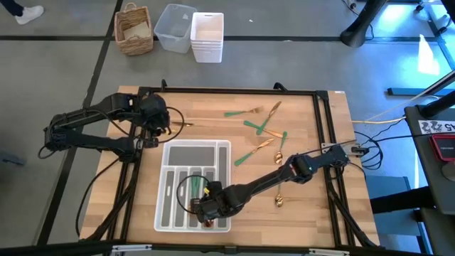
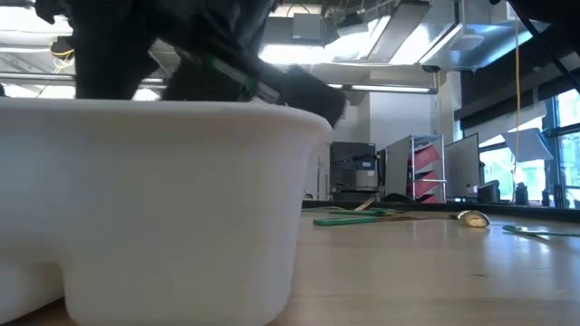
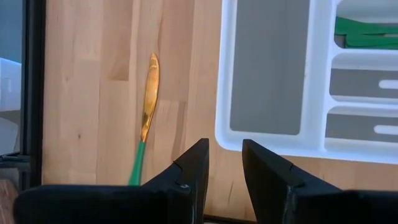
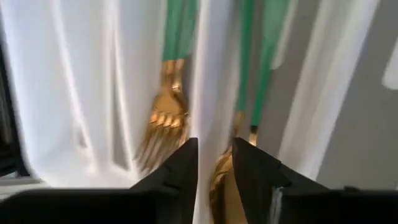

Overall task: Sort silverware
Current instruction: Put the spoon in the silverware tray, then put the table knife in the silverware tray

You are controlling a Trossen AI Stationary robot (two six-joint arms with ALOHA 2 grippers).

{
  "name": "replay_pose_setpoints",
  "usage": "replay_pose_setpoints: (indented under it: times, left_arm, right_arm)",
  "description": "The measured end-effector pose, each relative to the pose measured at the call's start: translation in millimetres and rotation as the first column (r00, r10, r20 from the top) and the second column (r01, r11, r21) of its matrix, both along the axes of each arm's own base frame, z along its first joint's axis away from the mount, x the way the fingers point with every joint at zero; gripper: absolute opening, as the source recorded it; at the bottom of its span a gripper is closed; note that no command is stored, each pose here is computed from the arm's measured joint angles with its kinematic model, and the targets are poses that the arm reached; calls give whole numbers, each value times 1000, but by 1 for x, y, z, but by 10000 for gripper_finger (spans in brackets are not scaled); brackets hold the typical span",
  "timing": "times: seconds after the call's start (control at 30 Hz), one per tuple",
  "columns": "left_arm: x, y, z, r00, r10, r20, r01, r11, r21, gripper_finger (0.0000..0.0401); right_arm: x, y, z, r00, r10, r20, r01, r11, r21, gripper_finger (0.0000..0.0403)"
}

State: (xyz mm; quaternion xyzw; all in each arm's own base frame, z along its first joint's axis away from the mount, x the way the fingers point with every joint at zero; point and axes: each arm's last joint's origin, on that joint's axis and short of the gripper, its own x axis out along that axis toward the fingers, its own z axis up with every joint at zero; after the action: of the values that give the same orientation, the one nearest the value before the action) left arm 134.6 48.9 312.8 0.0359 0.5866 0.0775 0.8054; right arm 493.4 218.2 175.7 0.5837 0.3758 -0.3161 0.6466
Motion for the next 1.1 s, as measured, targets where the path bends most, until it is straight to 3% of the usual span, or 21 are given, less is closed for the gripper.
replay_pose_setpoints:
  times: [0.2,0.4,0.53,0.87,1.1]
  left_arm:
    - [-2,-1,-1,1000,11,-14,-11,1000,-9,90]
    - [-2,-1,-1,1000,12,-14,-12,1000,-9,90]
    - [-1,-1,0,1000,11,-12,-12,1000,-9,90]
    - [-1,-1,0,1000,-11,-14,11,1000,-2,90]
    - [1,0,-2,1000,-26,-11,26,1000,5,90]
  right_arm:
    - [-1,1,2,1000,26,-17,-26,999,33,99]
    - [6,11,3,995,46,88,-53,995,79,99]
    - [6,21,-7,995,46,91,-54,994,91,99]
    - [8,22,8,969,-29,245,46,997,-61,99]
    - [-2,14,49,958,44,282,16,979,-206,99]
